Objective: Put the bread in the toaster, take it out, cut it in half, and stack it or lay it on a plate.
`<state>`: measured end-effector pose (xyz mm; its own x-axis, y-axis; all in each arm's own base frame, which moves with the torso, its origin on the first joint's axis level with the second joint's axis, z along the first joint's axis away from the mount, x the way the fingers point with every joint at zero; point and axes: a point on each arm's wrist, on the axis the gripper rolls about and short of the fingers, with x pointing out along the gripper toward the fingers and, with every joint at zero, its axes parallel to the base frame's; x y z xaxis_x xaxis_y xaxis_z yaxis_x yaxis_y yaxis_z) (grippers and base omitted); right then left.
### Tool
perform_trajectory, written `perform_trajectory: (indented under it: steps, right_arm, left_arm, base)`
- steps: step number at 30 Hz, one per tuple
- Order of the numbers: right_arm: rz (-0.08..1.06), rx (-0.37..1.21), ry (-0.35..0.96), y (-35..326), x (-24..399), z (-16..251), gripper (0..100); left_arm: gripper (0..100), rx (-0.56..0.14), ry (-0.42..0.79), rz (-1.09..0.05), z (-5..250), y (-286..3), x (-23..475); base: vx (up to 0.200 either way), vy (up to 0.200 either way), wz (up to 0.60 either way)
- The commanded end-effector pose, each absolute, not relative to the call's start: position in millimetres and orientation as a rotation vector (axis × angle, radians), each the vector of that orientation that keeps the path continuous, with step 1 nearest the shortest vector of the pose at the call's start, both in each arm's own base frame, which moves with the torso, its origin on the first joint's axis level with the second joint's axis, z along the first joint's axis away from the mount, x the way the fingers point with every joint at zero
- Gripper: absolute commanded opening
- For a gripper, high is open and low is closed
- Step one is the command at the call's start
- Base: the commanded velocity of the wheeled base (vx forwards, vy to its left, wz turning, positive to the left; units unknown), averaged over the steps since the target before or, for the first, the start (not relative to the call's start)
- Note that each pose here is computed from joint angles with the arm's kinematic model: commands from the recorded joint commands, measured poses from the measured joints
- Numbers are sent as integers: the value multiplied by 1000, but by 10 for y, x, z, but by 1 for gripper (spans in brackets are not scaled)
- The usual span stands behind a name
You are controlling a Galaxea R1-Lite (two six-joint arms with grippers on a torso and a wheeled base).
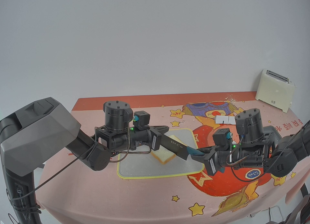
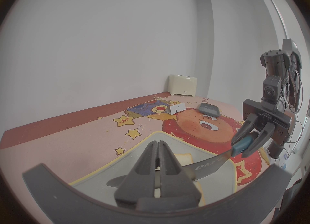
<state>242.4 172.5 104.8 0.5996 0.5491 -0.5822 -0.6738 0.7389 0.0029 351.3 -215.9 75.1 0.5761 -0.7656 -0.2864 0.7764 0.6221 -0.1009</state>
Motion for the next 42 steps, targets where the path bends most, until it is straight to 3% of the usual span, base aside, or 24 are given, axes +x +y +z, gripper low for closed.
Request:
perform_trajectory:
  steps: [1, 9, 12, 17, 20, 23, 29, 34, 42]
  right_arm:
    - [714, -228, 597, 1721, 2426, 1044, 0]
    - [721, -226, 589, 1739, 2420, 1058, 0]
    - [721, -225, 590, 1739, 2420, 1058, 0]
    - [722, -225, 590, 1745, 2421, 1057, 0]
    - [722, -225, 588, 1746, 2421, 1058, 0]
    - [719, -214, 571, 1745, 2443, 1087, 0]
    - [723, -183, 473, 1767, 2497, 1135, 0]
    - [723, -180, 460, 1770, 2501, 1151, 0]
    - [674, -153, 431, 1651, 2521, 1268, 0]
  left_arm:
    - [0, 38, 326, -902, 717, -2157, 3512]
    - [0, 34, 295, -903, 822, -2160, 3517]
    - [0, 25, 217, -902, 1152, -2112, 3460]
    - [0, 0, 137, -886, 1483, -2011, 3430]
    - [0, -2, 57, -837, 1790, -1761, 3353]
    - [0, 1, 30, -767, 1915, -1488, 3155]
    - [0, -8, 29, -560, 1827, -978, 2961]
    - [0, 3, -94, -408, 1778, -507, 2908]
    - [0, 11, -104, -395, 1517, -401, 2551]
  base:
    - [0, 0, 0]
    - [0, 0, 0]
    - [0, 0, 0]
    - [0, 0, 0]
    - [0, 0, 0]
    - [0, 0, 0]
    - [0, 0, 0]
    - [0, 0, 0]
    - [0, 0, 0]
